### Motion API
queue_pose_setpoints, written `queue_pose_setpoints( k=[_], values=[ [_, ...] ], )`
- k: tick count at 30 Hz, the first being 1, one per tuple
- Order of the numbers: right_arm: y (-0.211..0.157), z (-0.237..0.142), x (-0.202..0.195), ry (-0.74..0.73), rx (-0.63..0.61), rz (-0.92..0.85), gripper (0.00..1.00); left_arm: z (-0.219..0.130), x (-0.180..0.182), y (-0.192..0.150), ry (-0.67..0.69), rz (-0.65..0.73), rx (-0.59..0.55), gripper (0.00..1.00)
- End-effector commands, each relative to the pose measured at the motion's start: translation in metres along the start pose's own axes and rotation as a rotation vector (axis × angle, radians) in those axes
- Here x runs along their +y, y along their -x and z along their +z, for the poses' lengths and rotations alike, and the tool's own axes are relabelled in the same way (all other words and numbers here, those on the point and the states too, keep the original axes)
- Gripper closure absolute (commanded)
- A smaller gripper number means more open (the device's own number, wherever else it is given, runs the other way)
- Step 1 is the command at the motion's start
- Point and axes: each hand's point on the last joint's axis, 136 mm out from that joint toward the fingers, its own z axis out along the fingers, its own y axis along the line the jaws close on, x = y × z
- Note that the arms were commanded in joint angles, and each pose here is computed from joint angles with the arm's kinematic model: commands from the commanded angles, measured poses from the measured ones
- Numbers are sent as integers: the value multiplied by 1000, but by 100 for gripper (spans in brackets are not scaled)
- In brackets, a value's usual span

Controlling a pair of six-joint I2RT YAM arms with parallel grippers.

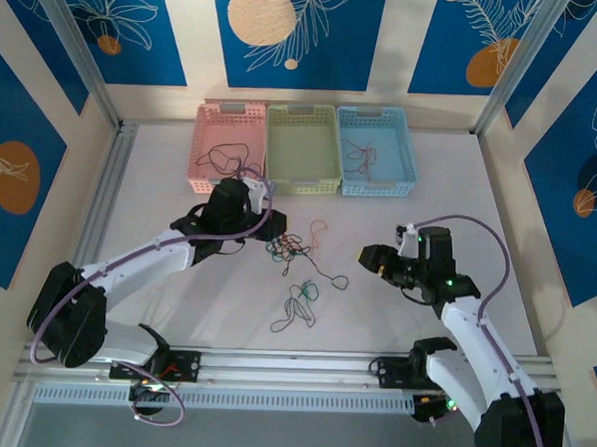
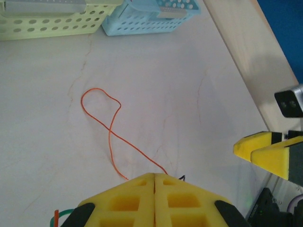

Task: Untangle the cables

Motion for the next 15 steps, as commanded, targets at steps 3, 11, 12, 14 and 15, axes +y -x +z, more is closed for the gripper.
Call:
queue_pose_setpoints(
  k=[3,11,12,14,15],
  values=[
    [9,12,49,109,69,22,43,-4,-5,1,-19,54,15,100],
    [-6,16,57,38,89,-77,51,-13,36,-2,194,-3,-13,100],
    [-13,17,57,35,117,-82,52,-14,43,-2,216,-17,-17,100],
    [-32,22,56,8,185,-99,53,-14,56,-6,253,-44,-17,100],
    [-41,25,55,-1,215,-108,53,-14,62,-9,275,-49,-17,100]
  ],
)
